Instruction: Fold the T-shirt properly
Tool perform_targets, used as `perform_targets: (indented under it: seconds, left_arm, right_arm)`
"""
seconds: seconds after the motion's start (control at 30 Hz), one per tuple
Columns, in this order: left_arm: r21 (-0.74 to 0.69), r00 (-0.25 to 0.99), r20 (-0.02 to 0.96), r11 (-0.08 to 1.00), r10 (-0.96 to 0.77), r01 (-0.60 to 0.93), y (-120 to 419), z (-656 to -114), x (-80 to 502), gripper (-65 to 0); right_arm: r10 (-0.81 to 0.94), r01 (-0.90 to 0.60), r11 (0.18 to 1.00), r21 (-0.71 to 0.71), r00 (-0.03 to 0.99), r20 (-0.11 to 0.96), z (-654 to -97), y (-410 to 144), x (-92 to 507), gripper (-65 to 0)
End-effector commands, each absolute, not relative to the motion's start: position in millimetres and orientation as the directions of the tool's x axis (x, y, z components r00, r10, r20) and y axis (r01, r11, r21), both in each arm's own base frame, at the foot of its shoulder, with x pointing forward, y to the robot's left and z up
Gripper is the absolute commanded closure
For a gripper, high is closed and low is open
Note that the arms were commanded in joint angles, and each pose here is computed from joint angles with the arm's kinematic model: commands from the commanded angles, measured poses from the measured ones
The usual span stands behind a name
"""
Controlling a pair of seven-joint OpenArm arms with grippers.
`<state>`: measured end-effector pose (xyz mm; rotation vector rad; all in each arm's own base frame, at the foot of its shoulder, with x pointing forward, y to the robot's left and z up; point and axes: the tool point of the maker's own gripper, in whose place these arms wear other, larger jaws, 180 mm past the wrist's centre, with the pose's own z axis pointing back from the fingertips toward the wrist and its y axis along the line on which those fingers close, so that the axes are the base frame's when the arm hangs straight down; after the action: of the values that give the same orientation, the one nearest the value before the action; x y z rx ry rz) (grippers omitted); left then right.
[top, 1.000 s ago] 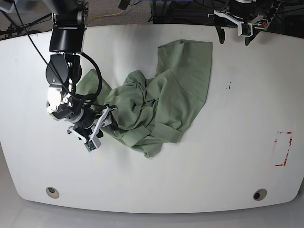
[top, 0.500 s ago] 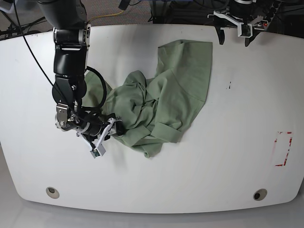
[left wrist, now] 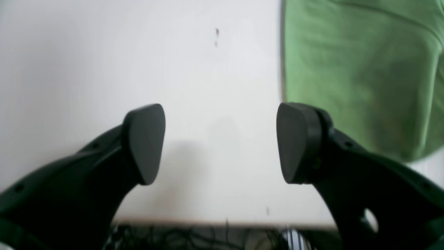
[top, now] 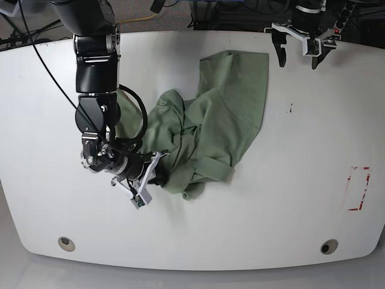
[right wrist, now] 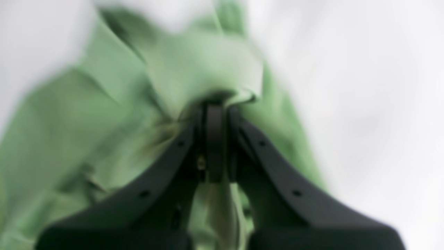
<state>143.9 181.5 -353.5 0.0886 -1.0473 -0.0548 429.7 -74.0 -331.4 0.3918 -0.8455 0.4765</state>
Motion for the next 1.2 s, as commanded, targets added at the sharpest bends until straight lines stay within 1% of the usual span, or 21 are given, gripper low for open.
perform_targets:
  seconds: [0.0,0.2,0.3,0.47,0.53,0.63,0.73,0.87,1.03,1.17]
  left_arm:
    - [0.112,0.465,0.879,0.994,-0.104,0.011,182,-344,148,-46.1]
    - [0.125,0.408,0.904,0.992,-0.125,0.026,183,-334,170,-46.4]
    - [0.126,0.372,0.92,0.992,-0.125,0.021,183,-327,183,-46.4]
    - [0.127,0.323,0.938,0.992,-0.127,0.021,182,-317,200,-46.4]
    - [0.117,0.303,0.944,0.992,-0.129,0.057,174,-314,207,-46.4]
    - [0.077,0.285,0.951,0.985,-0.119,0.153,150,-315,215,-46.0]
    - [0.043,0.269,0.958,0.975,-0.102,0.217,128,-317,226,-46.2]
    - [0.007,0.322,0.94,0.953,-0.109,0.301,92,-326,242,-46.1]
    - [-0.015,0.369,0.916,0.905,-0.158,0.425,41,-328,264,-46.4]
    - [-0.04,0.368,0.912,0.854,-0.181,0.518,-4,-330,277,-46.4]
  right_arm:
    - [0.231,-0.552,0.831,0.07,0.456,0.86,-279,-73,449,0.0]
    - [0.235,-0.57,0.82,-0.056,0.246,0.94,-186,-67,477,0.0]
    - [0.235,-0.562,0.819,-0.119,0.139,0.962,-135,-66,492,0.0]
    - [0.239,-0.535,0.819,-0.207,-0.011,0.971,-58,-67,506,0.0]
    - [0.244,-0.523,0.818,-0.238,-0.059,0.968,-33,-66,509,0.0]
    - [0.288,-0.528,0.788,-0.317,-0.139,0.948,3,-50,508,0.0]
    - [0.317,-0.524,0.766,-0.373,-0.198,0.928,28,-39,505,0.0]
    - [0.328,-0.51,0.758,-0.407,-0.241,0.913,50,-35,503,0.0]
    - [0.335,-0.495,0.759,-0.423,-0.262,0.905,64,-35,503,0.0]
    - [0.397,-0.458,0.753,-0.472,-0.255,0.882,59,-36,507,0.0]
